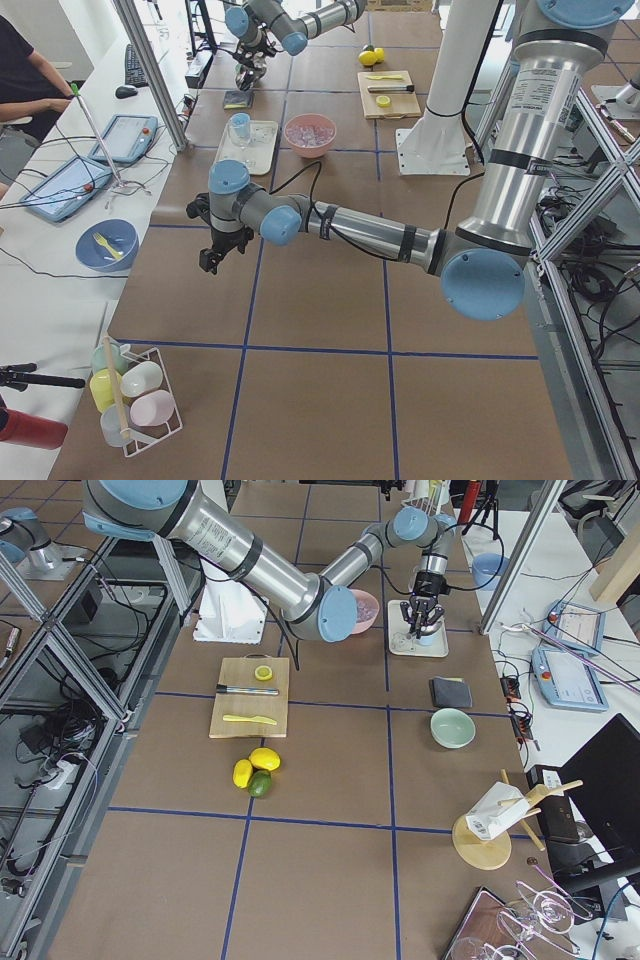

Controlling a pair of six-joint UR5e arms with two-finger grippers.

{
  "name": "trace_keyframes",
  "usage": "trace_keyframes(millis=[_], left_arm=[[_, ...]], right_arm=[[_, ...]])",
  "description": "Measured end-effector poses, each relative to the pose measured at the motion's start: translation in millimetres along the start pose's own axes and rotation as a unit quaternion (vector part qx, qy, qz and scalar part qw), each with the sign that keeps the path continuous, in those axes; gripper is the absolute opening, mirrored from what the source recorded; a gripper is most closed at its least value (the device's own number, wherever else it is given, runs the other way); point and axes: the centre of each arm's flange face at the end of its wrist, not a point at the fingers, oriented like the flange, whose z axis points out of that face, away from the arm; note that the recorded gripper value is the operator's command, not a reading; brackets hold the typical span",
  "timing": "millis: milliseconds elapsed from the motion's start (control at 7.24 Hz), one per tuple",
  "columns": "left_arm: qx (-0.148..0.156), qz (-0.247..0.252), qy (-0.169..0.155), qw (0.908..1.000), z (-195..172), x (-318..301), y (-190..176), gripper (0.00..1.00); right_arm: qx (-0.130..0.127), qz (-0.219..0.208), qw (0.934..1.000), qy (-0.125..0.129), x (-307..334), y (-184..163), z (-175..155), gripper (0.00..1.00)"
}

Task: Put ice in cup with scoop
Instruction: 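Carry the scoop back and lower it to the table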

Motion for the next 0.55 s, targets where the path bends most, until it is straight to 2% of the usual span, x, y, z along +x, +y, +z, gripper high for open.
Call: trace_keyframes(millis=[138,276,414,552], left_arm=[[0.0,0.0,0.001,1.0,0,0,0,1.0],[-0.001,-0.001,0.001,1.0,1,0,0,1.0],[-0.001,-0.001,0.001,1.0,1,-1,2,1.0],[-0.003,-0.003,0.002,1.0,2,-1,4,1.0]], right_arm=[[0.027,0.029,0.9986,-0.035,25,30,14,0.0],[0.054,0.058,0.9935,-0.082,49,68,43,0.0],[0.07,0.084,0.9857,-0.129,68,101,76,0.0],[0.066,0.11,0.9783,-0.162,75,124,114,0.0]])
